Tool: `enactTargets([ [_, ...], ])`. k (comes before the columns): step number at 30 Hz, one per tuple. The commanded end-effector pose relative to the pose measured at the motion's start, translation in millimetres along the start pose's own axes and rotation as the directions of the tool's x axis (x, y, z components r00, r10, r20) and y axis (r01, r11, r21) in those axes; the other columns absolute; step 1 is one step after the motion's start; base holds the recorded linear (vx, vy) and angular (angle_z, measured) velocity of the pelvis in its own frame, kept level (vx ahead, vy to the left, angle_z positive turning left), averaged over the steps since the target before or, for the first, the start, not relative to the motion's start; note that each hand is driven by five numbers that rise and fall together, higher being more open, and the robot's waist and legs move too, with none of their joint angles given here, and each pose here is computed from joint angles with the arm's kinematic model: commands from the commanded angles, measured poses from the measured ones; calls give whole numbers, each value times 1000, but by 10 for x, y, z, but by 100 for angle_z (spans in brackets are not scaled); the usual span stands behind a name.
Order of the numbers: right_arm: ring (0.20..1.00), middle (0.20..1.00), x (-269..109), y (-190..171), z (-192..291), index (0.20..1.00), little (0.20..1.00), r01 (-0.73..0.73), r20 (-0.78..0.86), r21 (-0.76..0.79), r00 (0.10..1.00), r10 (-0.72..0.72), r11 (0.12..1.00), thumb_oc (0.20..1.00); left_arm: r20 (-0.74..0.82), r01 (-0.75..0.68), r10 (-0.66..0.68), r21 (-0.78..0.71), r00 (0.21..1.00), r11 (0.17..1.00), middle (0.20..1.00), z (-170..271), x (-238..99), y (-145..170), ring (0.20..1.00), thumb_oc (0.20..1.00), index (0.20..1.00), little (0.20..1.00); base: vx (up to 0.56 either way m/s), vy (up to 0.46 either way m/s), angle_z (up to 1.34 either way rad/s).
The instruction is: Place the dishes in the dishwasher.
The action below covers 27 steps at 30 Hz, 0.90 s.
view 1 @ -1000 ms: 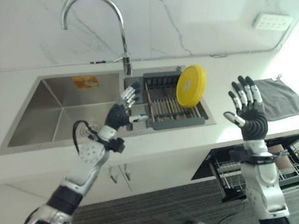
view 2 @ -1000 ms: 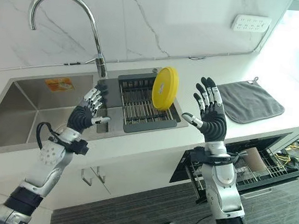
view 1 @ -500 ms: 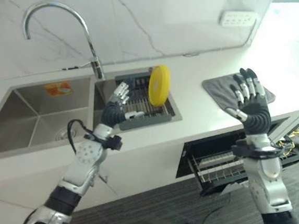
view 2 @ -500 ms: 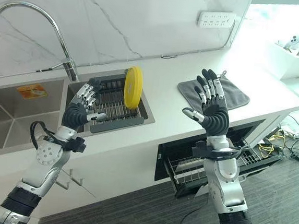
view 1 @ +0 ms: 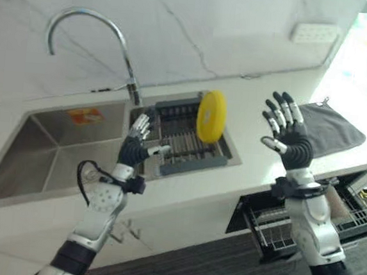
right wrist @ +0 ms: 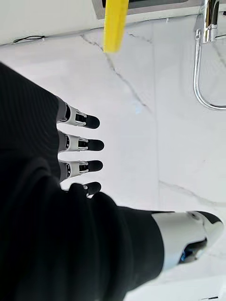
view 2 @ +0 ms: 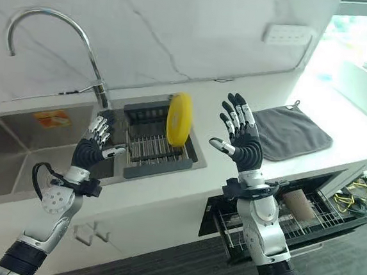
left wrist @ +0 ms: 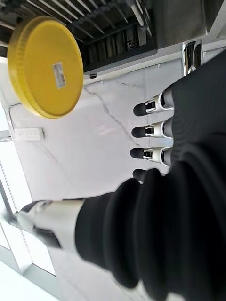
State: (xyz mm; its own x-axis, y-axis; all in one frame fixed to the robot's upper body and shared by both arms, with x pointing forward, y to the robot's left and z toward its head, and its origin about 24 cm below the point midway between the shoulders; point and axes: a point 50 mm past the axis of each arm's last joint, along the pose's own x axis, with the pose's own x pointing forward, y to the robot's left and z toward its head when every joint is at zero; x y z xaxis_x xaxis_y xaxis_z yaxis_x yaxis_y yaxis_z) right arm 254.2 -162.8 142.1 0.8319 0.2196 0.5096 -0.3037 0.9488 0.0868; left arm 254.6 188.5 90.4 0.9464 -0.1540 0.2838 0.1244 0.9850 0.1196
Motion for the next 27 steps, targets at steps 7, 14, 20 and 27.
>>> enactTargets([
  [7,1000,1000,107,-52,226,1000,1000,-8,94,-51,995,13,999,1000,168,16,-18,15,986,1000,1000,309,114,19,1000,1000,1000,1000,15,-12,-9],
  [14,1000,1000,195,-202,222,1000,1000,105,93,-68,991,-98,992,1000,162,41,-44,26,986,999,1000,326,133,3,1000,1000,1000,1000,64,-12,-1],
  [20,1000,1000,449,-340,90,1000,1000,133,-37,-7,990,-133,991,1000,152,114,-118,30,981,993,1000,349,161,-33,1000,1000,1000,1000,131,-10,9],
  [27,1000,1000,563,-395,-43,1000,1000,157,-119,113,982,-144,981,1000,158,170,-174,37,972,985,1000,389,158,-69,1000,1000,1000,1000,143,26,11],
])
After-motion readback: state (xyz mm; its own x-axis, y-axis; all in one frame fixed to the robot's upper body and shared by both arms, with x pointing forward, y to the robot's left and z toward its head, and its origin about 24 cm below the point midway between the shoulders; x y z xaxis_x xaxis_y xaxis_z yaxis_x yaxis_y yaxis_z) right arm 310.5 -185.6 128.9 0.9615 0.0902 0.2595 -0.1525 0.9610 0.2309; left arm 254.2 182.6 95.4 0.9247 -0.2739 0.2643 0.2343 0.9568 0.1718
